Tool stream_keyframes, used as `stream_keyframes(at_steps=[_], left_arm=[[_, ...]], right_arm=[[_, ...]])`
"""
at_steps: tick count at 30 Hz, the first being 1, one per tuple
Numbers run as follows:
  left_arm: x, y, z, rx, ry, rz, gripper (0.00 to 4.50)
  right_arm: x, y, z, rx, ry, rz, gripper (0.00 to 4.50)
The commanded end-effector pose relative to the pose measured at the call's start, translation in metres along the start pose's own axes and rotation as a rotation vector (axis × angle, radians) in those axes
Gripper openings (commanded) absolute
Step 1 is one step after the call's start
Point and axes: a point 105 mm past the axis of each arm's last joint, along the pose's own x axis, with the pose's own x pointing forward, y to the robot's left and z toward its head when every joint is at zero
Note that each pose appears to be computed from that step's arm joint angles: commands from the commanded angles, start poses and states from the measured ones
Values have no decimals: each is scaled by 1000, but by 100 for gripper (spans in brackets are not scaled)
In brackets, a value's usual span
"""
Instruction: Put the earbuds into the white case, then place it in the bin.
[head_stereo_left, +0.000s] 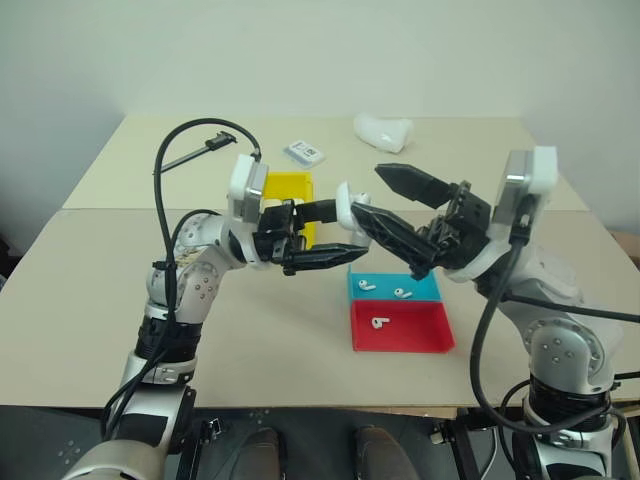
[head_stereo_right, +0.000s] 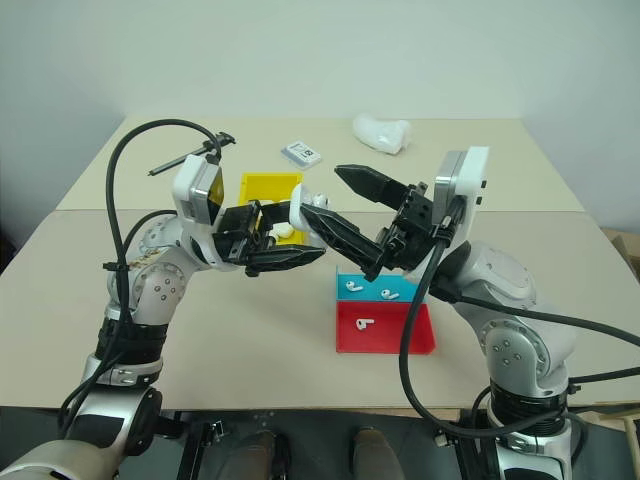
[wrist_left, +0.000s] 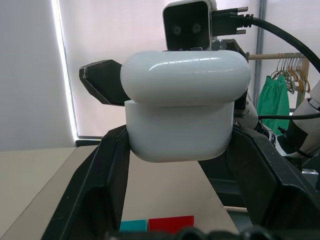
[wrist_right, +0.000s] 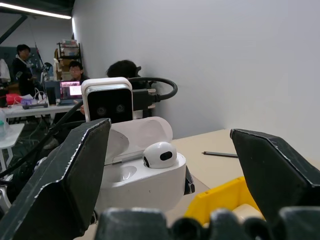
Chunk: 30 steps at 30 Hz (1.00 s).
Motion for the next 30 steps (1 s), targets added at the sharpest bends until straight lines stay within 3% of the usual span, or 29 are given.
stream_keyframes(at_steps=[1, 4, 8, 13, 15, 18, 21, 25, 30], left_arm=[[-3, -1, 15, 73, -35, 4, 273], [-7, -1, 15, 76, -29, 21, 273], [-14, -1, 15, 93, -27, 56, 273], [-19, -6, 16, 111, -25, 81, 273], [-20, -7, 16, 121, -21, 93, 273], [-24, -8, 19, 138, -14, 115, 273], [-27, -9, 22, 153, -8, 134, 273], [-30, -11, 25, 168, 6, 157, 273], [-32, -12, 26, 175, 9, 179, 273]], right_arm=[[-8, -12, 16, -36, -10, -33, 448], [-16, -23, 23, -46, 10, -44, 448], [-19, -45, 23, -104, 202, -17, 448], [-29, -80, -49, -443, 820, 153, 448], [-31, -89, -70, -489, 953, 252, 448], [-23, -89, -89, -456, 1033, 377, 396], [-21, -88, -111, -425, 1166, 480, 300], [-17, -90, -134, -415, 1307, 520, 300], [-11, -91, -149, -396, 1363, 527, 300]])
